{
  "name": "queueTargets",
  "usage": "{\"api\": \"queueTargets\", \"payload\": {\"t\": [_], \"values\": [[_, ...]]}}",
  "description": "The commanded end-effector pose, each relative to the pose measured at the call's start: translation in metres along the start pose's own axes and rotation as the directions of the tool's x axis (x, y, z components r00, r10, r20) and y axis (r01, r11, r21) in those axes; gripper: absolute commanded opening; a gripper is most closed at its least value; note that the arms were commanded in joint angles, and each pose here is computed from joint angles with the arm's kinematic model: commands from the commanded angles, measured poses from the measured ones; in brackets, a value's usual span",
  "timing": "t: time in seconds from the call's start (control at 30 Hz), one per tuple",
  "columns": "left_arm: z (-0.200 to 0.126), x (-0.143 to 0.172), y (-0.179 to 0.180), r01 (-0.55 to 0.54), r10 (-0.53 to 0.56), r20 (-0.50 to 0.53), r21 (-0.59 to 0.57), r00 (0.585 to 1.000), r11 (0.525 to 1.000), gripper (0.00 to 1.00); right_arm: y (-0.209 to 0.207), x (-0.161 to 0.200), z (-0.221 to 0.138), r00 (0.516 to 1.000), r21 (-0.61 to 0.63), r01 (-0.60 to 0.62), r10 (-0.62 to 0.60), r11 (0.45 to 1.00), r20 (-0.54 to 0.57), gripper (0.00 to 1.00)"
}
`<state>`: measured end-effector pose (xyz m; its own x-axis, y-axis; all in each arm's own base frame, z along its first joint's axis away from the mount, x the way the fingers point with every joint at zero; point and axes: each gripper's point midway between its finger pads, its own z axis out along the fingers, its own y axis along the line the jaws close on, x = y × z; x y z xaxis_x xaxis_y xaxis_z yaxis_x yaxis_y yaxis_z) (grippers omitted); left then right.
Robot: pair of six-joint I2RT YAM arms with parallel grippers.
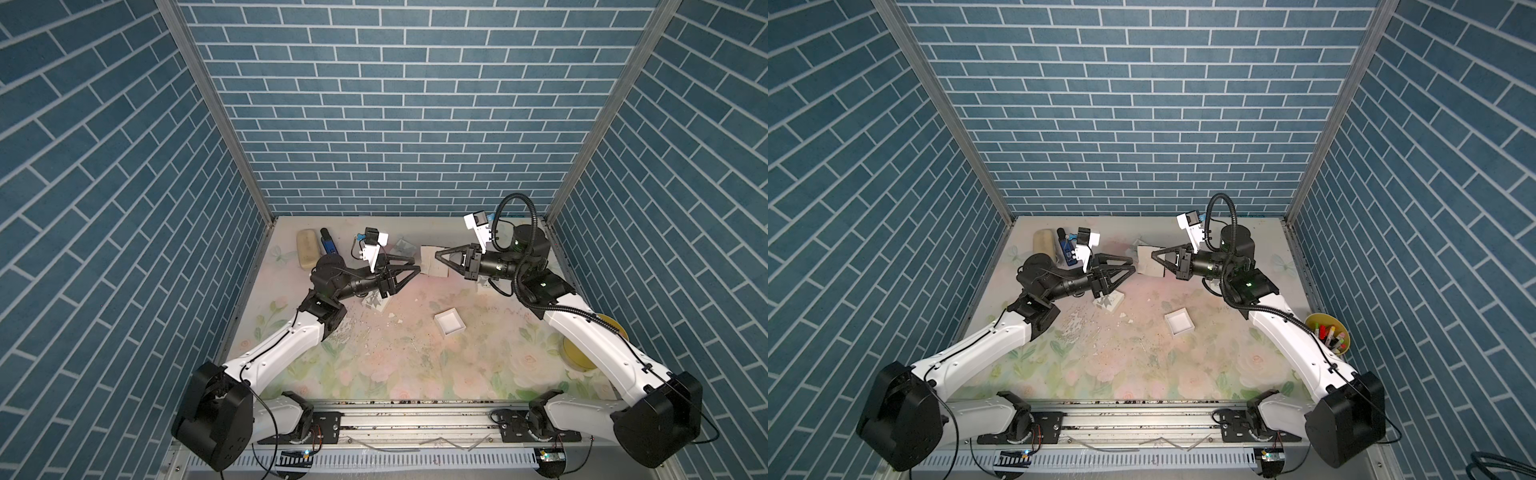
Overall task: Take the necklace out of the lift-off lid jewelry box
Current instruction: Place the inner lining in the jewelry box.
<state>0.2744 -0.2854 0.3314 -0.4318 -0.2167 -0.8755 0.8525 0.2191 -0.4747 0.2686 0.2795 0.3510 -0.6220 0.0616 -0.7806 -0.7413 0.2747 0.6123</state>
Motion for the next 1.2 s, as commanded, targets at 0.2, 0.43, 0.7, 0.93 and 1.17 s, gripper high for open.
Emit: {"api": "queueTargets", "payload": {"t": [0.2, 0.43, 0.7, 0.93, 1.17], "values": [[-0.019, 0.077, 0.085, 0.116, -0.197, -0.174, -0.391, 0.965, 0.913, 0.45, -0.083, 0.09, -0.03, 0.909, 0.419, -0.01, 0.182, 0.908, -0.374, 0.0], [-0.011, 0.174, 0.112, 0.134, -0.364, -0.32, -0.562, 0.875, 0.816, 0.4, -0.113, 0.152, -0.03, 0.789, 0.476, -0.107, 0.366, 0.873, -0.494, 0.0], [0.008, 0.252, 0.113, 0.152, -0.465, -0.39, -0.615, 0.795, 0.774, 0.28, -0.143, 0.182, -0.03, 0.705, 0.541, -0.101, 0.443, 0.835, -0.554, 0.0], [0.016, 0.275, 0.111, 0.17, -0.481, -0.402, -0.603, 0.779, 0.779, 0.21, -0.16, 0.202, -0.027, 0.663, 0.559, -0.102, 0.475, 0.823, -0.579, 0.0], [0.036, 0.286, 0.108, 0.212, -0.494, -0.413, -0.563, 0.765, 0.799, 0.18, -0.167, 0.201, -0.025, 0.678, 0.553, -0.068, 0.445, 0.83, -0.585, 0.0]]}}
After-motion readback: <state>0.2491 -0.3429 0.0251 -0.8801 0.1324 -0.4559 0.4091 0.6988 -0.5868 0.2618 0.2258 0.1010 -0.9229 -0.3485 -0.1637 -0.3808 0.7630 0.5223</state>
